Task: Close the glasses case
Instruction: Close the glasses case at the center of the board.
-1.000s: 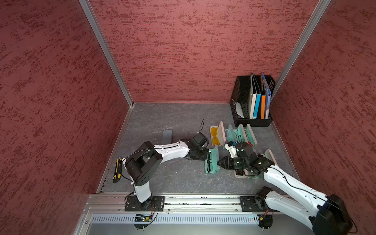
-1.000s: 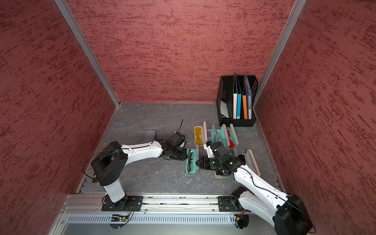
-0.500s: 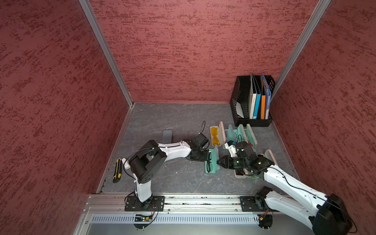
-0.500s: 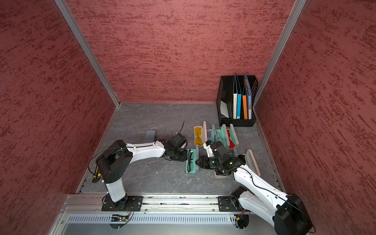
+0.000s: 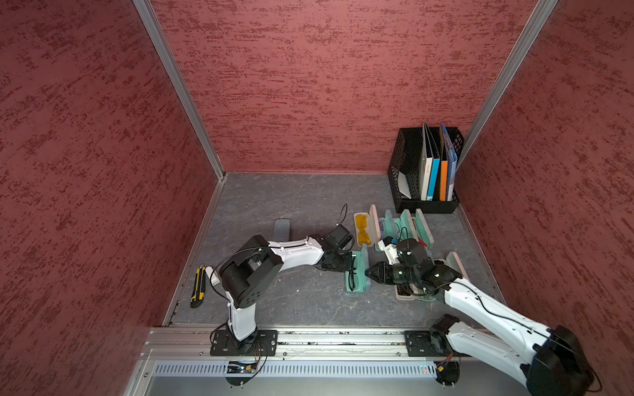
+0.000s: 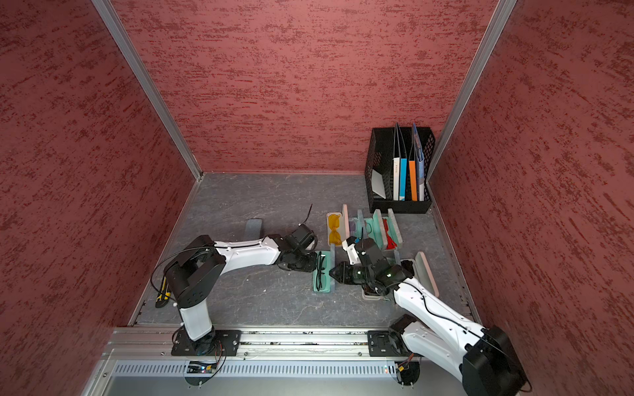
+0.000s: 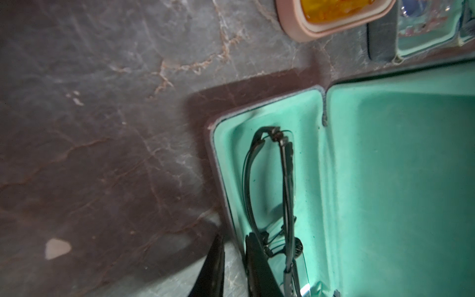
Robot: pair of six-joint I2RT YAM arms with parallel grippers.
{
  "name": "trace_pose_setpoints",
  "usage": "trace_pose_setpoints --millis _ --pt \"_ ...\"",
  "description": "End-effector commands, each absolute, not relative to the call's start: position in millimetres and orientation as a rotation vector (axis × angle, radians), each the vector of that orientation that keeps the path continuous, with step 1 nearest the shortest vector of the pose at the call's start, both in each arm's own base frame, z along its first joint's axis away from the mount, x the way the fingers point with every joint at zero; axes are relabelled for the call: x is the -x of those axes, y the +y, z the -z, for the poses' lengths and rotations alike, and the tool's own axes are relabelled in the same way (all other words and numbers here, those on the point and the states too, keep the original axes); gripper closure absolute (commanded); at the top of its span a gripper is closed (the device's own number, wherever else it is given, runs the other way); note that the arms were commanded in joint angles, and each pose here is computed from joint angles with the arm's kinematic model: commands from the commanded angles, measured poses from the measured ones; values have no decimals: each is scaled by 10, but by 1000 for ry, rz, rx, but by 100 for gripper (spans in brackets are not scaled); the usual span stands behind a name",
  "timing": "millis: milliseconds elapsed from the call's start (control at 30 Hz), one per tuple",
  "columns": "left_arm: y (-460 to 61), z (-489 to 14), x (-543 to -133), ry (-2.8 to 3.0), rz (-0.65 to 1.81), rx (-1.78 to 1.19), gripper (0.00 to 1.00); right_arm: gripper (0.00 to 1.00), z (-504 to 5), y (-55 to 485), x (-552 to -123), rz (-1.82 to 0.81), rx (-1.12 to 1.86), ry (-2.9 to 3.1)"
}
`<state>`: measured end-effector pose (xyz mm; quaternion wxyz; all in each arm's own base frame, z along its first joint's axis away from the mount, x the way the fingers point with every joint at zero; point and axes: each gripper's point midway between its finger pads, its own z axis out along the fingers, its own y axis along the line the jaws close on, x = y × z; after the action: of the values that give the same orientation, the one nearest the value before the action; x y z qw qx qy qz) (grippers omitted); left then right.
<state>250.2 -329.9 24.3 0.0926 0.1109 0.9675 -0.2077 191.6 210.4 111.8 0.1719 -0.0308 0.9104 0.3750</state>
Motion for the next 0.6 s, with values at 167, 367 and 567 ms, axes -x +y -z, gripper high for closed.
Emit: trace_pose_setpoints --millis 167,367,567 --pt "-3360 -224 -2533 2874 618 -311 82 74 -1095 2152 -1973 -1097 94 2566" --pt "-3374 -214 -2528 2874 618 -308 83 75 -1048 2151 -1983 -1087 92 2577" --pt "-3394 -198 -2523 2875 622 -310 84 77 -981 2164 -1982 -1088 94 2592"
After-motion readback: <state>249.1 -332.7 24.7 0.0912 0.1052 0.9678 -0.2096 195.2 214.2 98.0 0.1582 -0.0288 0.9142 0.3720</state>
